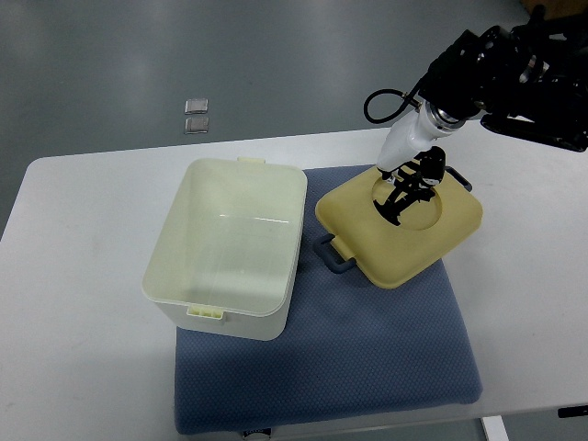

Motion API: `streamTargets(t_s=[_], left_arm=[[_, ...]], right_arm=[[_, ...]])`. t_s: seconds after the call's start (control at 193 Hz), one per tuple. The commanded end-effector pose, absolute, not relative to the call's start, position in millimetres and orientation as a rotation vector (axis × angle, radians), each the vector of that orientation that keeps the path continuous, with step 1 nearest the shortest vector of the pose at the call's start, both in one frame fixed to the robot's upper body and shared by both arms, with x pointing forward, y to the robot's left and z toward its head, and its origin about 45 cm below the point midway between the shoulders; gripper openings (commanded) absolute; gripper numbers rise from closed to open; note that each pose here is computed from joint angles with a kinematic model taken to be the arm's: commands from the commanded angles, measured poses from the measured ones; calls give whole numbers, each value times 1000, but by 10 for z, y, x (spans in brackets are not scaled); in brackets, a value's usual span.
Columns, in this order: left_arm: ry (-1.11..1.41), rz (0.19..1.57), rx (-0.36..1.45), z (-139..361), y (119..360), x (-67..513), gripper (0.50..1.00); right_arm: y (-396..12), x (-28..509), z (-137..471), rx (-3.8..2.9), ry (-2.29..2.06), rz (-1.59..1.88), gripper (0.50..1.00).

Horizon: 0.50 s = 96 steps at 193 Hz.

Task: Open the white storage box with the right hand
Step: 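Carry the lid beside the box and lower it onto the pad, then open the right hand to release the lid handle and lift away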

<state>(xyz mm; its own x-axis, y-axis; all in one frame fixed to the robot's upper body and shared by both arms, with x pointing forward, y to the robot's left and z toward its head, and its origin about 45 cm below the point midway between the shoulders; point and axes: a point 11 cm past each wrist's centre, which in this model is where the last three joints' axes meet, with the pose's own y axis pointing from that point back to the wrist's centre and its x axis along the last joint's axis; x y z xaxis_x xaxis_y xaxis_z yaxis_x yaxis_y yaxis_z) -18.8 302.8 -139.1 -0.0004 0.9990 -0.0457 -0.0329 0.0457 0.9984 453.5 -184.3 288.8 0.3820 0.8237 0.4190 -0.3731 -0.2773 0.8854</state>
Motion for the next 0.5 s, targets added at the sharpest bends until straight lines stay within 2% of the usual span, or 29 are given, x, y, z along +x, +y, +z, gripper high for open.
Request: streamTargets(t_s=[0.0, 0.493], left_arm=[[1207, 1191, 1151, -1391, 3028, -188, 1000], [1207, 1191, 1151, -1391, 3028, -188, 1000]], right_arm=[[-1771, 4522, 2846, 1418, 454, 1234, 500], [-1365, 4477, 2691, 1463, 480, 1276, 500]])
